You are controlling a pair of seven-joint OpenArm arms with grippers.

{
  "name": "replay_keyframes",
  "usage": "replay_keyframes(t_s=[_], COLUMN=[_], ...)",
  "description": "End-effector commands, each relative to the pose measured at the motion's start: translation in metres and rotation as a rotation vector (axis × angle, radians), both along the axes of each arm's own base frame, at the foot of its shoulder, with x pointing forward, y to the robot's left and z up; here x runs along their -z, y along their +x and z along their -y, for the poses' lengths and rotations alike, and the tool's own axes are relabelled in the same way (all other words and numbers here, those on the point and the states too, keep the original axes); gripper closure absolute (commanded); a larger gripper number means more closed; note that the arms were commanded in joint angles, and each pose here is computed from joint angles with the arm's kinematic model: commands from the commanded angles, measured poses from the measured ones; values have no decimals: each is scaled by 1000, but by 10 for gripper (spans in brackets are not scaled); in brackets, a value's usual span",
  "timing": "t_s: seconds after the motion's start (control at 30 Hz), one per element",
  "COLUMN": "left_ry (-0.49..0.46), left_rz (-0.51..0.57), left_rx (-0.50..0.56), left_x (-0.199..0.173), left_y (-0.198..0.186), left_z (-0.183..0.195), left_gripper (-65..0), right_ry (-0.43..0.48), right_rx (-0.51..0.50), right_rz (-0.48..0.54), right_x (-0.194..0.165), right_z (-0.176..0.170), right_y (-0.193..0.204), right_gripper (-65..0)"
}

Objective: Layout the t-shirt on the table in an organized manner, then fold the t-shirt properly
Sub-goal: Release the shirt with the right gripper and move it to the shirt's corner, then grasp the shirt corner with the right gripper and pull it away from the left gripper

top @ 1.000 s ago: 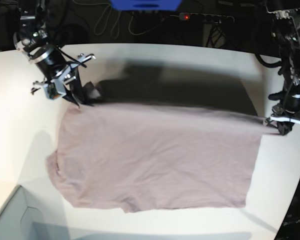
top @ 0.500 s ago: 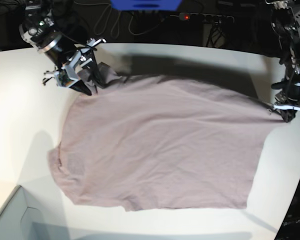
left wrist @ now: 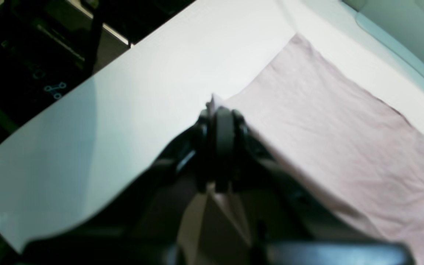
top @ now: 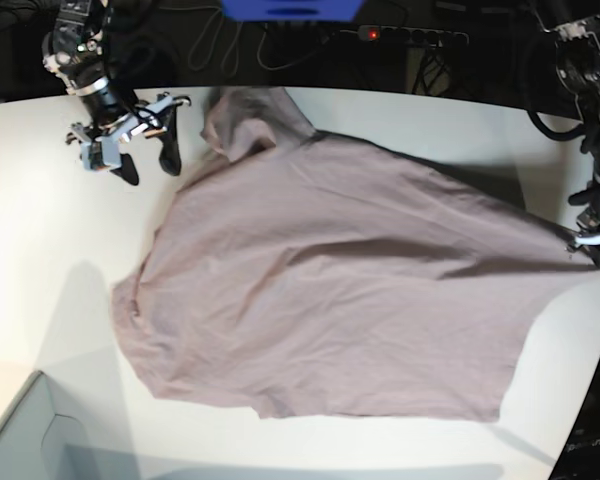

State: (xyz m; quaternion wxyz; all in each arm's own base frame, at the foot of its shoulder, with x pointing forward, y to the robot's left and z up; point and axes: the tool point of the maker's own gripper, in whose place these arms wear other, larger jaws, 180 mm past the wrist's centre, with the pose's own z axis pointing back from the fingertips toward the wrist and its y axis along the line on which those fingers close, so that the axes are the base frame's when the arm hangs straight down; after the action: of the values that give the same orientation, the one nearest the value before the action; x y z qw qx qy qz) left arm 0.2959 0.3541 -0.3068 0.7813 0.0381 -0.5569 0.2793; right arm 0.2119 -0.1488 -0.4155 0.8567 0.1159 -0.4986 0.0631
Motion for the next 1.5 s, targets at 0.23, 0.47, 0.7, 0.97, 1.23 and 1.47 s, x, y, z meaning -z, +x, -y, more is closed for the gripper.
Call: replay_keyframes(t_s=[0.23,0.47,0.7,0.97,1.23,1.47], left_ry=[32,30,10,1,1,-29], left_rz=[36,36,33,35,38,17], left_rx=[-1,-1,-7,-8,-5,-12], left_x=[-13,-12,-6,-5,-6,7], left_y=[3,3,1,1,0,-6], left_z=[-5,-5,2,3,4,12], left_gripper=[-1,-1,-1,-1,-1,-1], right_ry=[109,147,181,132,-92,-201], right_rx=[0,-43,-94,-97,-94,-206], right_rz=[-12,-37,-36,-19,173,305], right_x=[20,32,35,31,-48,-97], right_z=[-22,-42,-65,-44,18,12], right_y=[15,23,40,47,49,71], right_gripper=[-426,-423,-367,0,0,0])
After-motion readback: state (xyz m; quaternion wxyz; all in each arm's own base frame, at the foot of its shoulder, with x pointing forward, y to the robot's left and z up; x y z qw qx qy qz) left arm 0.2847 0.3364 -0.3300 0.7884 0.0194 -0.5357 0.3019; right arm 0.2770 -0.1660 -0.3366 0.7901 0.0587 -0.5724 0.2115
